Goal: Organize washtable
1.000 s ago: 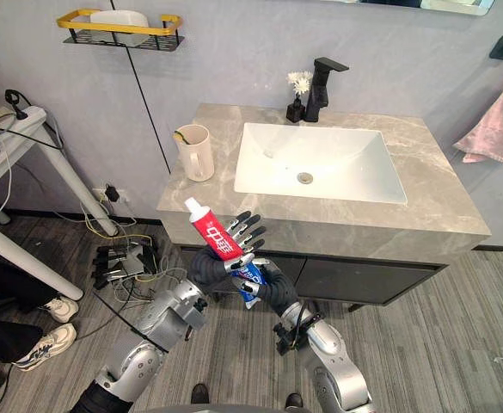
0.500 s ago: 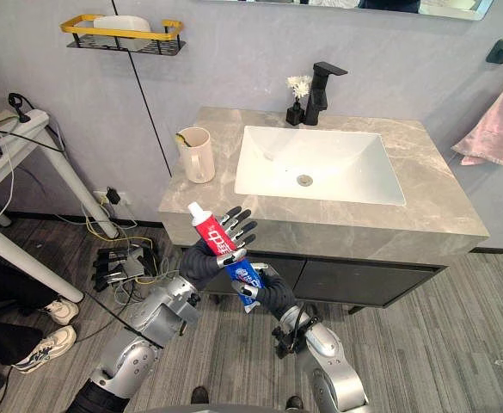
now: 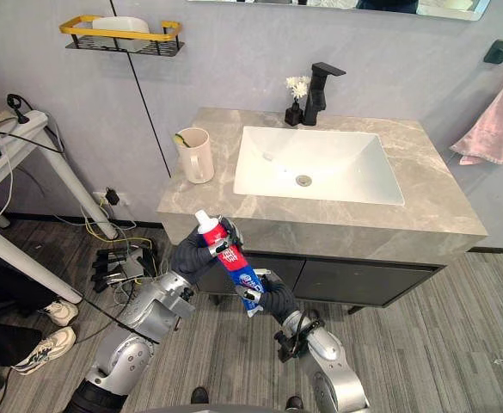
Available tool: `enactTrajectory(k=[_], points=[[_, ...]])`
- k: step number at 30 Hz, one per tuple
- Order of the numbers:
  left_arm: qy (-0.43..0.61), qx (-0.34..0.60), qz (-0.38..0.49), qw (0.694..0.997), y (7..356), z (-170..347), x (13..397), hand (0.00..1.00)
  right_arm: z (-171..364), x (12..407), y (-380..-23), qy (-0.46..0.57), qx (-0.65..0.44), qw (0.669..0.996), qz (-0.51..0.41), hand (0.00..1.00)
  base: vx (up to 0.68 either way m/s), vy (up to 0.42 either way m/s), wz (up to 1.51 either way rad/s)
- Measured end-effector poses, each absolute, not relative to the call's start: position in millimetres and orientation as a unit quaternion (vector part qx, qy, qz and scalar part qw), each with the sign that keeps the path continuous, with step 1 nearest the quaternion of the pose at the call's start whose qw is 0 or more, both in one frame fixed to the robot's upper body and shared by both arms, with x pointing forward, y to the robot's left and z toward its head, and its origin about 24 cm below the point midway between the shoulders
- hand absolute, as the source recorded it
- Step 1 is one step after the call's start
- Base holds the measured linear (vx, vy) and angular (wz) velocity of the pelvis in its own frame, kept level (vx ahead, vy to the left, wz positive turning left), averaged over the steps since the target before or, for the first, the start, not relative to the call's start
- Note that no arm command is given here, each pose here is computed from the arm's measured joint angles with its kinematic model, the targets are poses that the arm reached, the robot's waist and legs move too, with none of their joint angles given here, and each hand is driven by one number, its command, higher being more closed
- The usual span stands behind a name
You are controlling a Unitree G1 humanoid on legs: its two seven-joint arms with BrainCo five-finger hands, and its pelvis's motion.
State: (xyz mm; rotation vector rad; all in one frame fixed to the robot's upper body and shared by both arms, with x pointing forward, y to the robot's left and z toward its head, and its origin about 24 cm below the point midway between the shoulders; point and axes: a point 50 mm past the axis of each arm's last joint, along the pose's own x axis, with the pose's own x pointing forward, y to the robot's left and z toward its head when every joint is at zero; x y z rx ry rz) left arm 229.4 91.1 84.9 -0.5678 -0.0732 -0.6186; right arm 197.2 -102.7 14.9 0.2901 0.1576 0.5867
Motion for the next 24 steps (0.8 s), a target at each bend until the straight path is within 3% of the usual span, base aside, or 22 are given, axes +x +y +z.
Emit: enactTrajectory(k=[9,10,24], points=[[-0.036,-0.285,-0.300,0.910,90,85,229,1.00,15,198,-101,0.077,0.140,0.943,0.291,1.00,0.00,0.000,0.00],[-0.037,-0.285,-0.300,0.910,89,85,229,1.00,15,198,-101,0.076,0.140,0.943,0.291,0.00,0.00,0.000,0.00],[-0.083,-0.242,-0.261,0.931,119,105,247,1.00,7,197,-106,0.094,0.132,0.946,0.280,0.00,0.00,0.000,0.00]])
